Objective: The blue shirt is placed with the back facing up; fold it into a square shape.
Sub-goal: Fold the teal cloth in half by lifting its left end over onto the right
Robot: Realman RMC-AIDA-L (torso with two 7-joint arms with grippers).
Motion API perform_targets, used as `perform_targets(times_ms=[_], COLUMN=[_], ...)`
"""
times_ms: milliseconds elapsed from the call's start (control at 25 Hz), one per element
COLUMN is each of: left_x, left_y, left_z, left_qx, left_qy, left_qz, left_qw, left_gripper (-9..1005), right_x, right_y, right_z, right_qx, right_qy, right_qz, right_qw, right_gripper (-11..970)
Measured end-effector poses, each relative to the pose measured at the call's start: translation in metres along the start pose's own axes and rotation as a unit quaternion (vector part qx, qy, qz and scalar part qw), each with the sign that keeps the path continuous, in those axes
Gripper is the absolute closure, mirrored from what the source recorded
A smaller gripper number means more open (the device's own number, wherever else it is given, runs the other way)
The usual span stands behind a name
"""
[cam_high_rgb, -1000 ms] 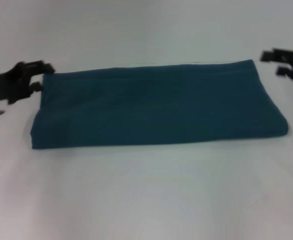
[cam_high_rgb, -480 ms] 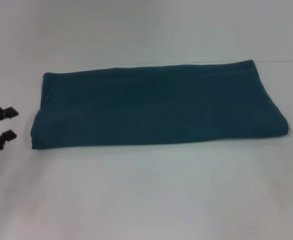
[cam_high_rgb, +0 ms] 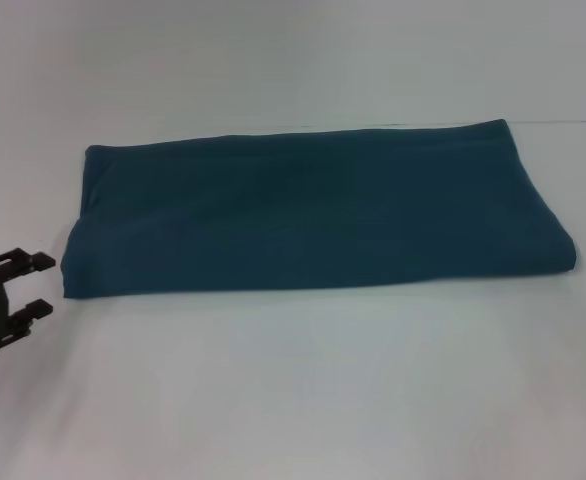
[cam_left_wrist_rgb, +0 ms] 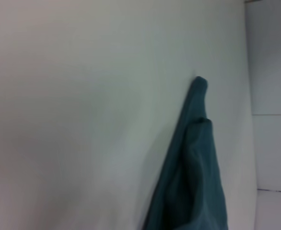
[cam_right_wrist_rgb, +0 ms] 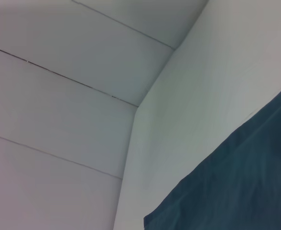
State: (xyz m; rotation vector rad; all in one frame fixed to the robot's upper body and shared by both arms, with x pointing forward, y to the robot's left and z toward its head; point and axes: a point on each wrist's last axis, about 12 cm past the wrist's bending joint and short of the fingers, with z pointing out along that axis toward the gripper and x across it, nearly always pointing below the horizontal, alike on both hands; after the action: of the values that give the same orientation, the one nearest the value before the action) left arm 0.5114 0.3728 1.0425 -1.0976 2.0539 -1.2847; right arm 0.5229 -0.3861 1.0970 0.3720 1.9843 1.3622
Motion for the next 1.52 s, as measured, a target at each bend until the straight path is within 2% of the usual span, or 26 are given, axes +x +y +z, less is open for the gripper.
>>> perform_targets(times_ms=[720,920,1520], left_x=[0.004,0.003,0.000], left_y=[-0.007,-0.010,-0.005], left_z=[0.025,0.026,0.024], left_qx=[-0.018,-0.012,-0.021], left_qy=[0.000,0.006,-0.015], left_qz=[0.008,0.023,0.003], left_qw=[1.000,1.000,1.000], left_gripper=[338,337,325], right_x=[-0.002,-0.001,-0.001], right_y=[-0.004,-0.006,-0.007], right_z=[0.002,0.001,0.000], right_qx=[0.019,0.020,0.020], right_qy=[-0.009,-0.009,-0.013], right_qz=[-0.001,0.003,0.002], right_qw=[1.000,1.000,1.000], right_gripper=[83,84,86])
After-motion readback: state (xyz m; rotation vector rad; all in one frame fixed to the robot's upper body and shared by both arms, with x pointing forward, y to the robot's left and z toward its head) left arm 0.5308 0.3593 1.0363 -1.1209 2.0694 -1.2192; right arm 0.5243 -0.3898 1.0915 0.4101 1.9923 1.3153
